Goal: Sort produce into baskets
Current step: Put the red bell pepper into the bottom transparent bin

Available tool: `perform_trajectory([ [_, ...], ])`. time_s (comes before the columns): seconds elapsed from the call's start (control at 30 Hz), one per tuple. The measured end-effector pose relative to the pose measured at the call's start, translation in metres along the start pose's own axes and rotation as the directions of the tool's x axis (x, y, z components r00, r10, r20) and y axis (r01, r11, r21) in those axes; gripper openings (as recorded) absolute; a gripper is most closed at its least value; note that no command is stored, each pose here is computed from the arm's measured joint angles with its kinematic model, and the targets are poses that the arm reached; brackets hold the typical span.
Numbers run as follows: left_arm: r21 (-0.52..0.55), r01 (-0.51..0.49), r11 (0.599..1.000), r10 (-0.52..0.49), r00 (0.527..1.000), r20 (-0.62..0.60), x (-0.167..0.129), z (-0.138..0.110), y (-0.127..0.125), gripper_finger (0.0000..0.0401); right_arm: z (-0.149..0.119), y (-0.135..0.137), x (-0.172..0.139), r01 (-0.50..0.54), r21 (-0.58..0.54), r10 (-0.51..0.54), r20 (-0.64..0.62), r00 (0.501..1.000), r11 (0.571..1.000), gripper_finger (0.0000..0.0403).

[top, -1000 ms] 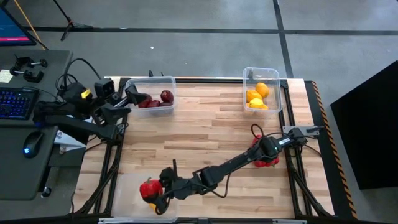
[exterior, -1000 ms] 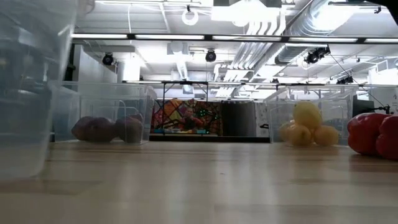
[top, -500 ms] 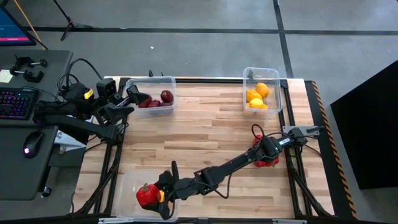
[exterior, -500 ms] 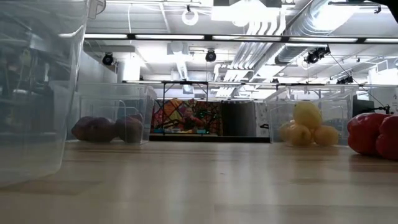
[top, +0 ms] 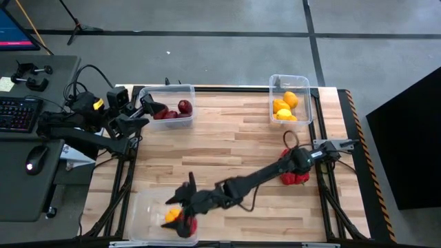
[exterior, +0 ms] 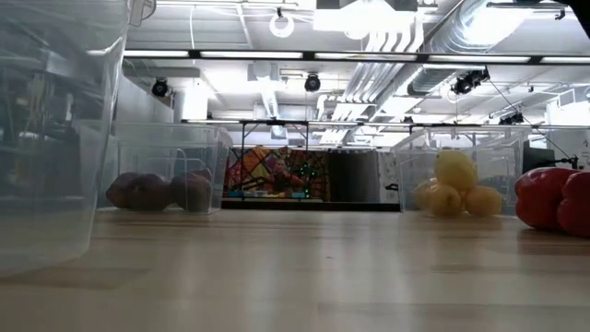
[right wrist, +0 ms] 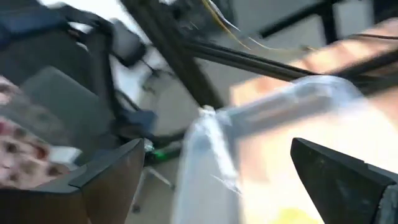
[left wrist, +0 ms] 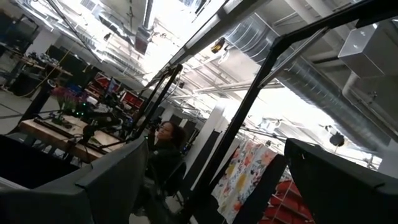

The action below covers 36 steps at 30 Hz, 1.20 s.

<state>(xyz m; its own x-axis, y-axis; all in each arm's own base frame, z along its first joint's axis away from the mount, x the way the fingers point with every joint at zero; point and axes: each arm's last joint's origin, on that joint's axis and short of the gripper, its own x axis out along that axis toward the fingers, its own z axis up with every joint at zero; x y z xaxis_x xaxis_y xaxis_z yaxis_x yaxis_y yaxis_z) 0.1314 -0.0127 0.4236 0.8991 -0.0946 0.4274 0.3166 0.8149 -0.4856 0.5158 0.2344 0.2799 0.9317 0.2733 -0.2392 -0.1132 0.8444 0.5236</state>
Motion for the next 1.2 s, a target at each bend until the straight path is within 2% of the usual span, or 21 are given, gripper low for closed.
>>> perform_trajectory([
  [0.07, 0.0, -0.002, 1.0, 0.002, 1.0, -0.003, 0.0, 0.0, 0.0, 0.0365, 0.013, 0.0, -0.015, 0.052, -0.028, -0.053, -0.052, 0.997, 0.998, 0.0394],
  [0.17, -0.001, -0.006, 1.0, 0.006, 1.0, -0.009, 0.0, -0.001, 0.001, 0.0365, 0.031, 0.003, -0.045, 0.209, -0.128, -0.223, -0.106, 0.969, 0.97, 0.0394],
  [0.27, 0.001, -0.033, 0.999, 0.033, 0.999, -0.019, 0.0, -0.002, 0.002, 0.0365, 0.038, 0.006, -0.081, 0.436, -0.204, -0.466, -0.133, 0.875, 0.877, 0.0394],
  [0.33, 0.014, -0.052, 0.999, 0.052, 0.998, -0.022, 0.0, -0.003, 0.004, 0.0365, 0.04, 0.003, -0.107, 0.59, -0.239, -0.63, -0.151, 0.762, 0.771, 0.0394],
  [0.4, 0.044, -0.065, 0.997, 0.066, 0.998, -0.014, 0.0, -0.003, 0.004, 0.0365, 0.04, -0.002, -0.138, 0.738, -0.24, -0.776, -0.157, 0.611, 0.63, 0.0394],
  [0.47, 0.069, -0.077, 0.995, 0.078, 0.997, -0.006, 0.0, -0.003, 0.004, 0.0365, 0.039, -0.007, -0.171, 0.858, -0.226, -0.887, -0.154, 0.436, 0.461, 0.0394],
  [0.5, 0.081, -0.081, 0.993, 0.082, 0.997, -0.006, 0.0, -0.003, 0.005, 0.0365, 0.036, -0.008, -0.178, 0.894, -0.167, -0.908, -0.14, 0.395, 0.415, 0.0394],
  [0.57, 0.106, -0.101, 0.989, 0.102, 0.995, 0.004, 0.001, -0.003, 0.006, 0.0365, 0.033, -0.01, -0.19, 0.889, -0.128, -0.897, -0.126, 0.425, 0.439, 0.0394],
  [0.6, 0.123, -0.123, 0.985, 0.123, 0.992, 0.006, 0.003, -0.005, 0.007, 0.0365, 0.026, -0.014, -0.194, 0.885, -0.117, -0.888, -0.154, 0.433, 0.451, 0.0394],
  [0.63, 0.143, -0.148, 0.979, 0.149, 0.989, 0.006, 0.005, -0.007, 0.009, 0.0365, 0.022, -0.02, -0.201, 0.889, -0.054, -0.877, -0.197, 0.438, 0.456, 0.0394],
  [0.67, 0.156, -0.167, 0.973, 0.168, 0.986, 0.008, 0.006, -0.008, 0.011, 0.0365, 0.014, -0.029, -0.211, 0.909, 0.023, -0.881, -0.238, 0.41, 0.417, 0.0394],
  [0.73, 0.175, -0.202, 0.964, 0.208, 0.978, -0.014, 0.013, -0.014, 0.017, 0.0365, -0.01, -0.047, -0.236, 0.957, 0.14, -0.903, -0.318, 0.288, 0.255, 0.0394],
  [0.77, 0.184, -0.208, 0.961, 0.217, 0.976, -0.027, 0.015, -0.017, 0.019, 0.0365, -0.022, -0.055, -0.244, 0.958, 0.216, -0.904, -0.342, 0.255, 0.189, 0.0394],
  [0.83, 0.219, -0.204, 0.954, 0.228, 0.97, -0.089, 0.021, -0.025, 0.025, 0.0365, -0.042, -0.064, -0.267, 0.933, 0.356, -0.876, -0.43, 0.217, 0.056, 0.0394],
  [0.87, 0.237, -0.198, 0.951, 0.23, 0.966, -0.116, 0.025, -0.029, 0.029, 0.0365, -0.049, -0.069, -0.28, 0.92, 0.392, -0.853, -0.483, 0.196, -0.01, 0.0394],
  [0.9, 0.247, -0.196, 0.949, 0.236, 0.961, -0.145, 0.027, -0.033, 0.032, 0.0365, -0.052, -0.073, -0.293, 0.907, 0.417, -0.831, -0.524, 0.188, -0.057, 0.0394],
  [1.0, 0.255, -0.205, 0.945, 0.259, 0.945, -0.2, 0.037, -0.043, 0.044, 0.0365, -0.062, -0.087, -0.317, 0.888, 0.438, -0.776, -0.605, 0.178, -0.139, 0.0394],
  [1.13, 0.253, -0.199, 0.947, 0.268, 0.923, -0.276, 0.048, -0.055, 0.061, 0.0365, -0.057, -0.102, -0.342, 0.87, 0.466, -0.764, -0.617, 0.189, -0.161, 0.0394],
  [1.2, 0.235, -0.205, 0.95, 0.272, 0.913, -0.303, 0.051, -0.059, 0.069, 0.0365, -0.056, -0.109, -0.348, 0.846, 0.496, -0.761, -0.621, 0.189, -0.194, 0.0394],
])
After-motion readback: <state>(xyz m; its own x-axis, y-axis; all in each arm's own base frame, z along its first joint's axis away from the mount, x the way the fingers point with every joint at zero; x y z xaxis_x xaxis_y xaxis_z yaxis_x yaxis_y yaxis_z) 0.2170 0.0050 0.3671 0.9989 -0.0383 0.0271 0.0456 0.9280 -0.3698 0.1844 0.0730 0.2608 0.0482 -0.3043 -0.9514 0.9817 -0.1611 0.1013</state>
